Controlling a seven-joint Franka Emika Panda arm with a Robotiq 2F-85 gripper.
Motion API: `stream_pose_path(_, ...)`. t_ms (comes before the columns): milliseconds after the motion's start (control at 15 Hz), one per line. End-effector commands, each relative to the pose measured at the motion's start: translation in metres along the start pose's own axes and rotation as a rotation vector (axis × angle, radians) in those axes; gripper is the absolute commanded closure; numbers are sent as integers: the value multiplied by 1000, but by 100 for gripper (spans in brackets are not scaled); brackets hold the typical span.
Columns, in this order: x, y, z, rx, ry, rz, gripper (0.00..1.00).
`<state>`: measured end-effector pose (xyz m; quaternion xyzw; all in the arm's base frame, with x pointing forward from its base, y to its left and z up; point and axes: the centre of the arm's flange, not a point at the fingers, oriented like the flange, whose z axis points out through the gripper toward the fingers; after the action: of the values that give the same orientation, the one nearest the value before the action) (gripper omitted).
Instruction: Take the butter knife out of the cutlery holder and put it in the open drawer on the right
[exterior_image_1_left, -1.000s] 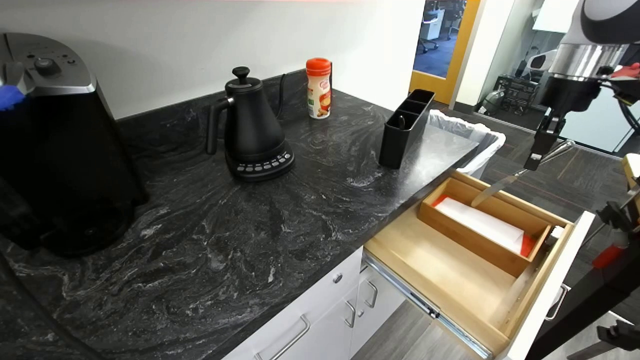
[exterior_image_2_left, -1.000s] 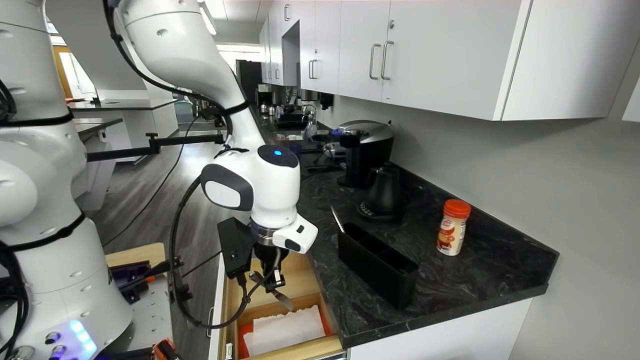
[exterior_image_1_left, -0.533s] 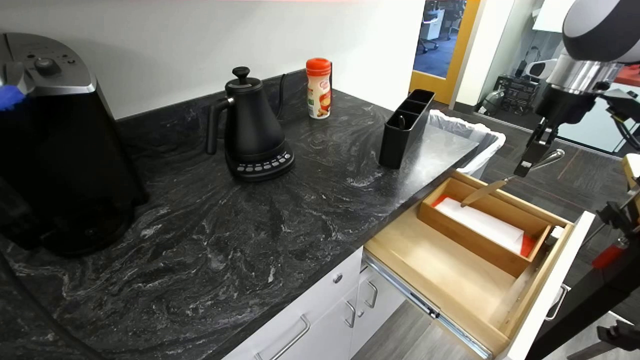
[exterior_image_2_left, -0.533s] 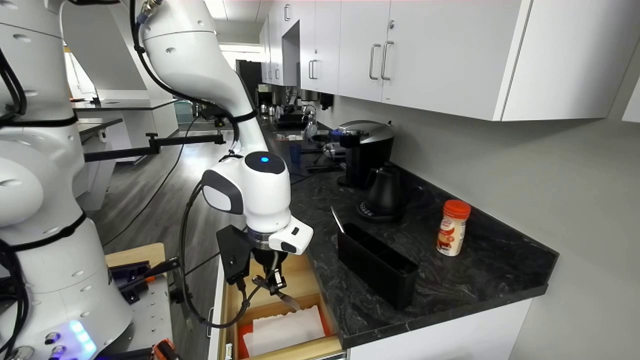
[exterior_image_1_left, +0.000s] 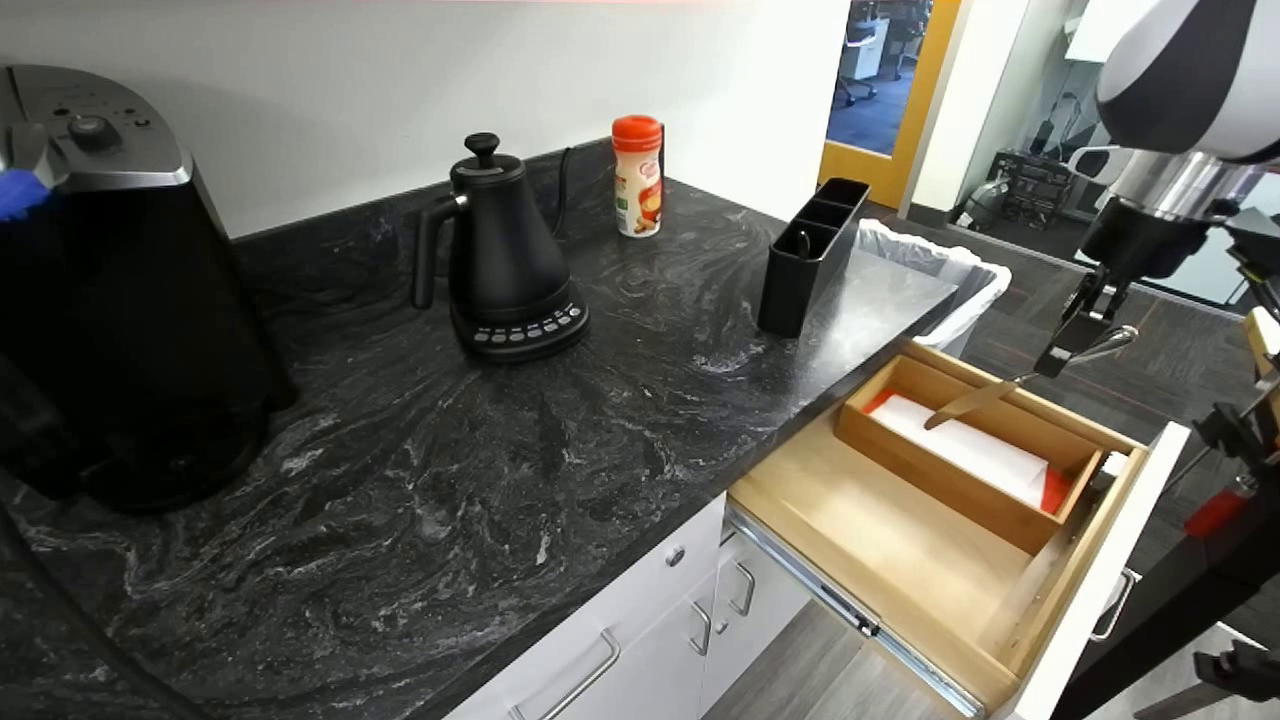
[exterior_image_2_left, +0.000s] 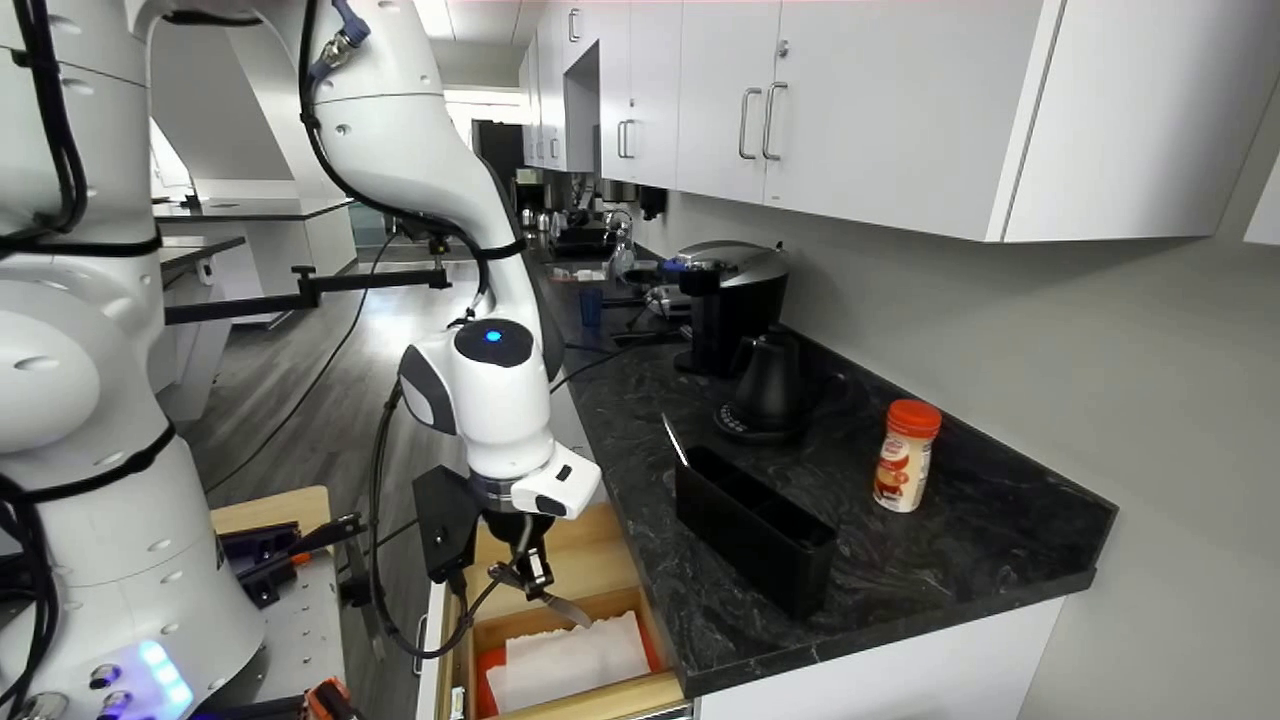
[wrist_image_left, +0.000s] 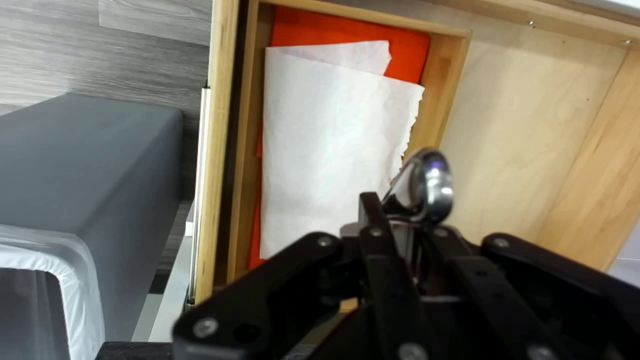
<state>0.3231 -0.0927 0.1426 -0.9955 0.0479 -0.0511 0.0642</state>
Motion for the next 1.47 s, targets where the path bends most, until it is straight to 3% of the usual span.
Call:
stream_pose_path(0,-41,-12,-14,-44,34,-12,97)
stream_pose_path(667,-54,-19,-19,-108,97,-30,97)
stream_pose_path(1400,-32,-16,-17,-119,99,-43,97)
